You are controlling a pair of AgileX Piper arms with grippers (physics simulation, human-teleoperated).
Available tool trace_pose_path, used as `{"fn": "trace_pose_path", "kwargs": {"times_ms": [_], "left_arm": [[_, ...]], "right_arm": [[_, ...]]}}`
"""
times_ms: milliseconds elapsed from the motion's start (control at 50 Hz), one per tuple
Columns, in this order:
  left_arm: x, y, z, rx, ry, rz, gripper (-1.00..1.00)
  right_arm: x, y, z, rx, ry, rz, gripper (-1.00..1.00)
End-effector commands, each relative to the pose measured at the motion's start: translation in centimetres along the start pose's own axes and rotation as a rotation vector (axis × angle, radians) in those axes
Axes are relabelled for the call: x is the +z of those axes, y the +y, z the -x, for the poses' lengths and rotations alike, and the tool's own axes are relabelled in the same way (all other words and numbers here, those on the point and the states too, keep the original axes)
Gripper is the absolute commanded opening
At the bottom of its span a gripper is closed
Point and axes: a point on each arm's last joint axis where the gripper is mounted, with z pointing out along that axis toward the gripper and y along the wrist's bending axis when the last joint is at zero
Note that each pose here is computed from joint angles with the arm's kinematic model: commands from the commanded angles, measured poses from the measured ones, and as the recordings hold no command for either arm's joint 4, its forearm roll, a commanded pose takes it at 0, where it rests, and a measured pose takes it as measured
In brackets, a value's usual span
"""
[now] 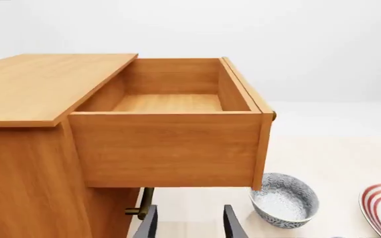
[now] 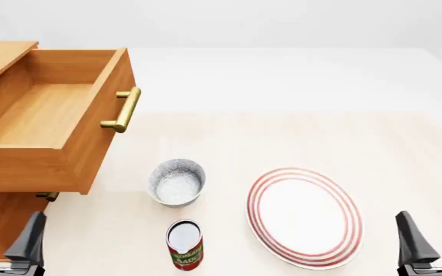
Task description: Put the bowl in the top drawer of the cabinet.
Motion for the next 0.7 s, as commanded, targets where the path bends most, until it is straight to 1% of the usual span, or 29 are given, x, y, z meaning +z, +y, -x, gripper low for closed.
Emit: {"fn": "trace_pose_path", "kwargs": {"times_ms": [20, 60, 100, 120, 140, 180, 200, 220, 280, 360, 380, 420, 440, 500, 540, 580, 600, 620, 640, 660, 680, 700], "left_arm": [[-0.1, -0.1, 0.6, -0.001, 0.008, -0.027, 1.00], [-0.1, -0.2, 0.8, -0.005, 0.019, -0.033, 1.00], [-0.1, -0.2, 1.2, -0.035, 0.036, -0.043, 1.00], [-0.1, -0.2, 1.3, -0.035, 0.036, -0.043, 1.00], [-0.2, -0.2, 1.8, -0.029, 0.036, -0.044, 1.00], [-0.3, -0.2, 2.0, -0.020, 0.037, -0.050, 1.00], [-0.4, -0.2, 2.7, -0.008, 0.037, -0.051, 1.00], [-0.5, -0.2, 3.0, 0.002, 0.039, -0.055, 1.00], [-0.6, -0.3, 3.4, 0.005, 0.049, -0.064, 1.00], [-0.9, -0.3, 4.7, -0.005, 0.057, -0.083, 1.00], [-0.9, -0.4, 4.9, 0.000, 0.061, -0.089, 1.00], [-0.8, -0.4, 5.5, 0.033, 0.068, -0.100, 1.00], [-0.8, -0.4, 5.8, 0.033, 0.069, -0.100, 1.00], [-0.4, -0.5, 6.8, 0.045, 0.094, -0.128, 1.00], [-0.5, -0.5, 7.6, 0.049, 0.094, -0.129, 1.00], [-0.2, -0.6, 8.9, 0.053, 0.102, -0.139, 1.00], [-0.2, -0.6, 8.9, 0.053, 0.102, -0.139, 1.00], [-0.1, -0.6, 10.1, 0.056, 0.102, -0.144, 1.00], [-0.1, -0.6, 10.1, 0.056, 0.102, -0.144, 1.00], [-0.1, -0.6, 10.8, 0.069, 0.100, -0.148, 1.00], [0.0, -0.6, 11.8, 0.078, 0.097, -0.153, 1.00], [0.0, -0.6, 11.8, 0.078, 0.097, -0.153, 1.00]], "right_arm": [[0.0, 0.0, 0.1, 0.001, 0.002, 0.000, 1.00], [0.0, 0.0, 0.1, 0.001, 0.003, 0.000, 1.00], [0.1, 0.0, 0.0, 0.002, 0.005, 0.000, 1.00], [0.1, 0.0, 0.0, 0.002, 0.005, 0.000, 1.00], [0.1, 0.0, 0.0, 0.002, 0.005, 0.000, 1.00], [0.1, 0.0, 0.1, 0.002, 0.005, 0.000, 1.00], [0.1, 0.0, 0.0, 0.002, 0.005, 0.000, 1.00], [0.1, 0.0, 0.0, 0.002, 0.005, 0.000, 1.00], [0.1, 0.0, 0.0, 0.002, 0.005, 0.000, 1.00], [0.1, 0.0, 0.0, 0.002, 0.005, 0.000, 1.00], [0.1, 0.0, 0.0, 0.002, 0.005, 0.000, 1.00], [0.1, 0.0, 0.0, 0.002, 0.005, 0.000, 1.00], [0.1, 0.0, 0.0, 0.002, 0.005, 0.000, 1.00], [0.1, 0.0, 0.0, 0.002, 0.005, 0.000, 1.00], [0.1, 0.0, 0.0, 0.002, 0.005, 0.000, 1.00], [0.1, 0.0, 0.0, 0.002, 0.005, 0.000, 1.00], [0.1, 0.0, 0.0, 0.002, 0.005, 0.000, 1.00], [0.1, 0.0, 0.0, 0.002, 0.005, 0.000, 1.00], [0.1, 0.0, 0.0, 0.002, 0.005, 0.000, 1.00], [0.1, 0.0, 0.0, 0.002, 0.005, 0.000, 1.00], [0.1, 0.0, 0.0, 0.002, 0.005, 0.000, 1.00], [0.1, 0.0, 0.0, 0.002, 0.005, 0.000, 1.00]]}}
